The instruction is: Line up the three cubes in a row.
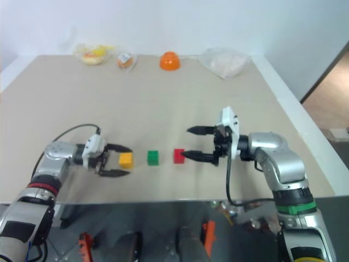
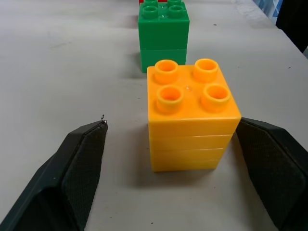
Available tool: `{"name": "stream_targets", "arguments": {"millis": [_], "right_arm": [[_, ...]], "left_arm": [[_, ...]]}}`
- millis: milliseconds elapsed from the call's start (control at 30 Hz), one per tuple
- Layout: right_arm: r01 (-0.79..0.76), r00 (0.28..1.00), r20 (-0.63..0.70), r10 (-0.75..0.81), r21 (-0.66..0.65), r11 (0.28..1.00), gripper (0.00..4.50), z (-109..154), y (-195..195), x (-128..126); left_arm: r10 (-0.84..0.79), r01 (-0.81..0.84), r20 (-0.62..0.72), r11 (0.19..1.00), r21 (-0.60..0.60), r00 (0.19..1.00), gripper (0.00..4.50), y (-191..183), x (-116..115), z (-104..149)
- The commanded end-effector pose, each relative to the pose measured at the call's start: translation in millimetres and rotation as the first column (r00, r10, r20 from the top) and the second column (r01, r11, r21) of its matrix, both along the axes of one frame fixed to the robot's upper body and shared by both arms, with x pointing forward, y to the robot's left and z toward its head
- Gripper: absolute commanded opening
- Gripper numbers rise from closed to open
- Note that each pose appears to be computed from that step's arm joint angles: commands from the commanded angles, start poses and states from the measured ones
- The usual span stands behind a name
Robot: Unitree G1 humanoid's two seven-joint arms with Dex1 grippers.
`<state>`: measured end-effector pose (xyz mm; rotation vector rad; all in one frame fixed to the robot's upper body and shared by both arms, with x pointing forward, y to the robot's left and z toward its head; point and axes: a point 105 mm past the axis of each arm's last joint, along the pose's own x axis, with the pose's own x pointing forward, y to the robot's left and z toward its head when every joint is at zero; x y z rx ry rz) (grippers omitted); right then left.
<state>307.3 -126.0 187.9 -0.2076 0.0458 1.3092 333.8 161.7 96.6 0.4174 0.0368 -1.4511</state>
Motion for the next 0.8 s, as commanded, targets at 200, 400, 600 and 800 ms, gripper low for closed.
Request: {"name": "stream_targets", "arguments": {"millis": [200,400,600,800], "right_arm": [[-0.017,0.999,0.049,0.017,0.003,1.0,4.5,13.7,-0.7,-2.7],[0.028,0.998,0.049,-0.028,-0.004,1.0,4.5,9.1,-7.2,3.6],[0.072,0.997,0.019,-0.072,-0.005,0.997,4.5,0.0,-19.5,7.4],[0.086,0.996,-0.002,-0.086,-0.017,0.996,4.5,-7.3,-24.8,11.1]], "left_arm": [[0.11,-0.11,-0.006,0.994,0.017,0.994,4.39,50.5,-8.0,21.2],[0.349,-0.355,-0.073,0.93,-0.096,0.934,4.39,100.5,-12.4,44.5],[0.454,-0.464,-0.118,0.882,-0.085,0.883,4.39,97.9,-40.5,38.6],[0.517,-0.537,-0.181,0.84,-0.08,0.837,4.39,93.7,-55.0,35.3]]}}
